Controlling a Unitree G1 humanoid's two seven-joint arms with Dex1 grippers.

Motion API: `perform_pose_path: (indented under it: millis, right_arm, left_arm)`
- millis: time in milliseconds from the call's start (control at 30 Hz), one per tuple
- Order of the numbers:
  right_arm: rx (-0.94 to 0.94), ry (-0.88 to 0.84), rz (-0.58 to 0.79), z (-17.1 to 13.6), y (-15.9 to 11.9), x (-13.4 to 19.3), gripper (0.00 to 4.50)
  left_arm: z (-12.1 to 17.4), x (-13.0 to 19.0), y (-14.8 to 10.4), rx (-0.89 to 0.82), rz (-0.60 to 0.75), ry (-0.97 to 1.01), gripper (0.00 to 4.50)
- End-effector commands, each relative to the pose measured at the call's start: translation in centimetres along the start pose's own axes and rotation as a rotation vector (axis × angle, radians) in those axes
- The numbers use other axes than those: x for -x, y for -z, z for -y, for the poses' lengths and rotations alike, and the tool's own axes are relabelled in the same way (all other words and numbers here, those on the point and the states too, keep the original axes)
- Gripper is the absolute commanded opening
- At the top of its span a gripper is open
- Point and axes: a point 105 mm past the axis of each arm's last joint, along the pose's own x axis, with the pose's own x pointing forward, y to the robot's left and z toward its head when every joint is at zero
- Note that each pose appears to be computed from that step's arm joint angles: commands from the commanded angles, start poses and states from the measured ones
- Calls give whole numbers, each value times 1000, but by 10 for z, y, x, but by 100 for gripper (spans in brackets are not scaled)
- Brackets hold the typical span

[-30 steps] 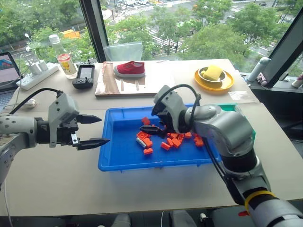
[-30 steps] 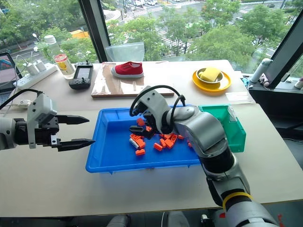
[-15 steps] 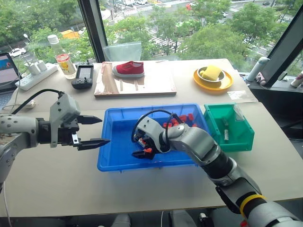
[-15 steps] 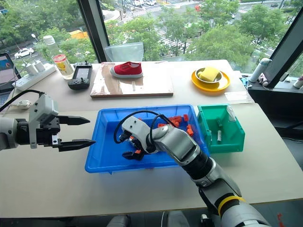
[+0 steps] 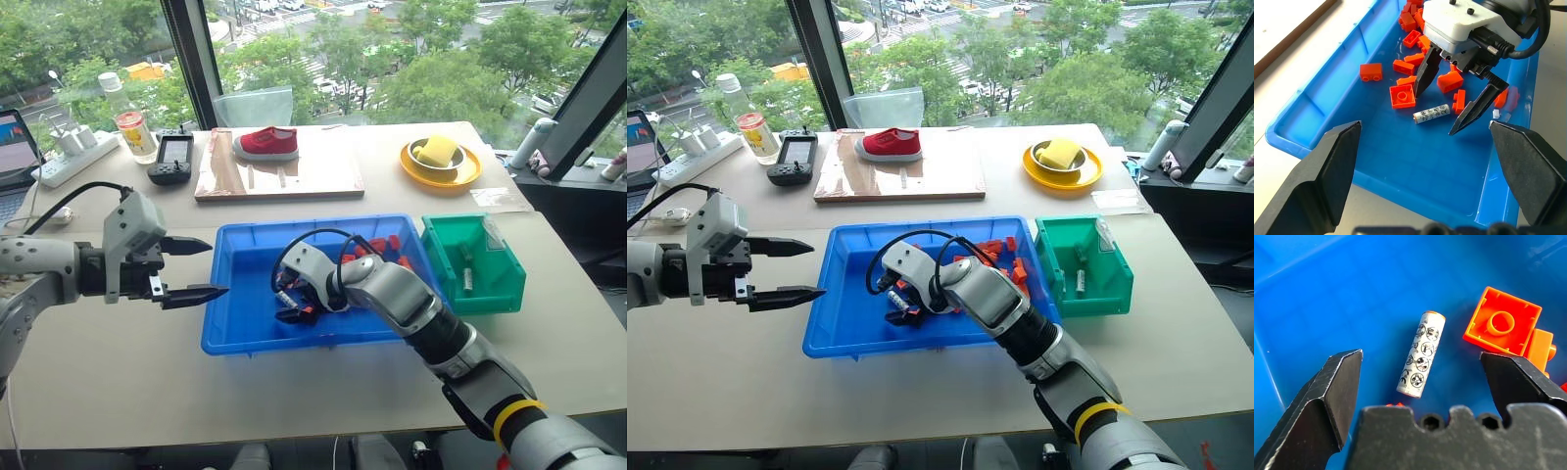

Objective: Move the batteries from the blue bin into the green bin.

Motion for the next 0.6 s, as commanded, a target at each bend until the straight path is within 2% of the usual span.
perform_pose_path:
  millis: [33, 67, 167, 333, 467, 600]
  right_arm:
    - [26, -15, 4, -5, -2, -3, 319]
    - [27, -15, 3, -6, -2, -3, 296]
    - [30, -17, 0, -9, -1, -5, 170]
    - [40, -18, -6, -11, 0, -6, 27]
    - [37, -6, 23, -10, -7, 1, 27]
    - [10, 33, 121, 0, -27, 27, 27]
  left_arm:
    - [-1, 2, -9, -45, 23, -11, 450]
    - [-1, 2, -9, -45, 23, -11, 450]
    - [-1, 3, -9, -45, 22, -13, 450]
    - [-1, 3, -9, -42, 23, -16, 450]
    - [0, 2, -8, -41, 24, -14, 450]
    - [1, 2, -9, -38, 29, -13, 450]
